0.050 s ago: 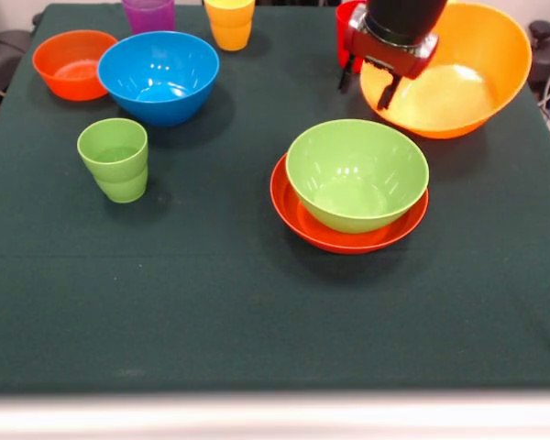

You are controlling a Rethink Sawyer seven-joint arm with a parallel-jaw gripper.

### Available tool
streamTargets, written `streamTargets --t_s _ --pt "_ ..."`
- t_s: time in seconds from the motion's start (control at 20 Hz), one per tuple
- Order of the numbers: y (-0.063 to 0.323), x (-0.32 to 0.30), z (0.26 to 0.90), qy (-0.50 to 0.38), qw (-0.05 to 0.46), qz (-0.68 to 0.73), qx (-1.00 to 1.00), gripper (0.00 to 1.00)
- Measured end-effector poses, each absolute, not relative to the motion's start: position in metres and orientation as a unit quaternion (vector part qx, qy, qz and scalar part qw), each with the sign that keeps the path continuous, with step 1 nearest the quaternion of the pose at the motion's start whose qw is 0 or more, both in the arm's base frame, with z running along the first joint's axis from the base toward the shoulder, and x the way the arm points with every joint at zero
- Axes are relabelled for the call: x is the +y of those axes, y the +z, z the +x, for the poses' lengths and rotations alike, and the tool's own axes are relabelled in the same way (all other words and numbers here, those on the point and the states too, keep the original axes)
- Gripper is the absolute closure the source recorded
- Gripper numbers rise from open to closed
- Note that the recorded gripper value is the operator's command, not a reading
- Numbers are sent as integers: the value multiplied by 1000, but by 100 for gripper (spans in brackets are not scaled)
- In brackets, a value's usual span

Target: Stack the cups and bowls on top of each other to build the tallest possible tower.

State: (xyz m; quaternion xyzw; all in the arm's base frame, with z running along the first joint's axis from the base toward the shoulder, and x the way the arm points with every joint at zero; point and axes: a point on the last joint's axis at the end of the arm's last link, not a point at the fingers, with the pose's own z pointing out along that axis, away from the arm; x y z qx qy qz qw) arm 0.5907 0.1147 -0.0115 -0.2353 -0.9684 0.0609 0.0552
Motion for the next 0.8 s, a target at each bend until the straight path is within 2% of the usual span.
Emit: streamTargets --t_s 0.5,0.8 --pt "-24 104 614 -32 27 -283 -958 0" --pt "-24 111 609 -59 37 -289 -955 0"
